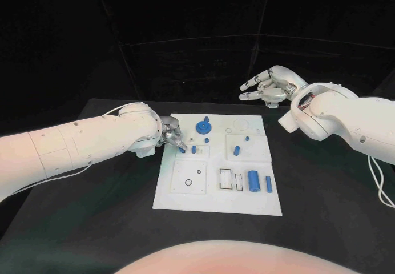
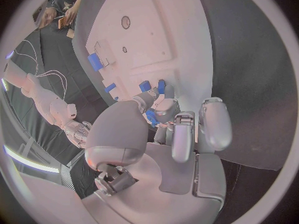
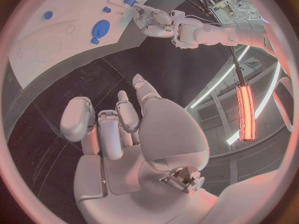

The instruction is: Assemble the parts on the task board

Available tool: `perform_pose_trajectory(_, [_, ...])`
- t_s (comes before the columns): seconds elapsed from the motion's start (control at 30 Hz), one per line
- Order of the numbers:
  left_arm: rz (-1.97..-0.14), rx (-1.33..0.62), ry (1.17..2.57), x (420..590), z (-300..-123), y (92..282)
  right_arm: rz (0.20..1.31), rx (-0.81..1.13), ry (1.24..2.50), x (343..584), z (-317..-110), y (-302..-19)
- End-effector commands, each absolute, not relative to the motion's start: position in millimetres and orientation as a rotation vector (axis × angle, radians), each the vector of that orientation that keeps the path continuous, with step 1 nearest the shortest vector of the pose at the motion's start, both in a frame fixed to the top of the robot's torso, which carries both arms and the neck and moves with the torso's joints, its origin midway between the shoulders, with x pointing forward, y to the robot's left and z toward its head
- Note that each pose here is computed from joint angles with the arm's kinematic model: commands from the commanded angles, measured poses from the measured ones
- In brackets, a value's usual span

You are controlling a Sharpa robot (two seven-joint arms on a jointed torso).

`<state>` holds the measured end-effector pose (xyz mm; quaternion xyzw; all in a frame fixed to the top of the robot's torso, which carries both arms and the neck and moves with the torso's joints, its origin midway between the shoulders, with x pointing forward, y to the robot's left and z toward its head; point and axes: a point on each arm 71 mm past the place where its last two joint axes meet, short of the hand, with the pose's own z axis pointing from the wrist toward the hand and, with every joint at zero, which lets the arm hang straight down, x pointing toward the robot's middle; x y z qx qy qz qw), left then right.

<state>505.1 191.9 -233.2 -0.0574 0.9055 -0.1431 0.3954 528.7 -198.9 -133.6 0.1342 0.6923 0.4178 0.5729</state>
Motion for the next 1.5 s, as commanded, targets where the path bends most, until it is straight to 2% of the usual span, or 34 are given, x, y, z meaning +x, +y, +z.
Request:
perform_pose_trajectory(0.03, [-0.354, -0.13, 2.304, 504.4, -233.5, 190.6, 0.99, 0.302, 1.62, 528.6, -132.1, -197.1])
perform_pose_trajectory(0.7, [-0.34, -0.107, 2.336, 507.1, -236.1, 186.8, 0.991, 0.303, 1.62, 528.3, -132.0, -196.6])
perform_pose_trajectory(1.5, [-0.327, -0.162, 2.283, 514.9, -234.5, 193.4, 0.992, 0.302, 1.62, 528.7, -132.1, -195.6])
